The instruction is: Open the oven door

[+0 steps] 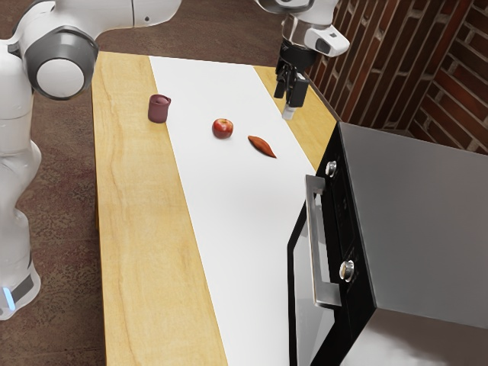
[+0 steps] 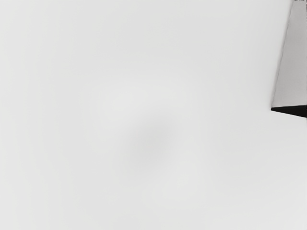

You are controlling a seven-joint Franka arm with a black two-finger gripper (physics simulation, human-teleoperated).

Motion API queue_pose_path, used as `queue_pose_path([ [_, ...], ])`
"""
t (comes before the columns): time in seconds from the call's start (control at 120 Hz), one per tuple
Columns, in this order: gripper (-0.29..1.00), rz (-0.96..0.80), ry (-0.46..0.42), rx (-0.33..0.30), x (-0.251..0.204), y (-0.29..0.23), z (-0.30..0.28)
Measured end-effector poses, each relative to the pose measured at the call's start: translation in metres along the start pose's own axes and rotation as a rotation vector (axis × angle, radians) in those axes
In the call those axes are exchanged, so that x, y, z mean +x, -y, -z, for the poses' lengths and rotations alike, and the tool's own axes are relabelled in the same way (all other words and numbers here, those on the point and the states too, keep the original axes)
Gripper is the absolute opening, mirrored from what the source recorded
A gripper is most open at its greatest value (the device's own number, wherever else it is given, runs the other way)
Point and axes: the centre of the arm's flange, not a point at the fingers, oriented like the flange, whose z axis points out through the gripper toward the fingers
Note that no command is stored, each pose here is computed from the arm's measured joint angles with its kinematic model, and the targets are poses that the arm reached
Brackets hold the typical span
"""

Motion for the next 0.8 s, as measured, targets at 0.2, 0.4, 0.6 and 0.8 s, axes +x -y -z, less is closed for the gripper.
queue_pose_path([
  [0.2, 0.7, 0.044, -0.006, -0.047, -0.003, 0.024, -0.002],
  [0.4, 0.7, -0.019, -0.194, -0.023, -0.03, 0.0, 0.097],
  [0.6, 0.7, -0.732, -0.365, 0.182, -0.052, -0.243, 0.145],
  [0.8, 0.7, -1.049, -0.377, 0.388, -0.137, -0.288, 0.132],
])
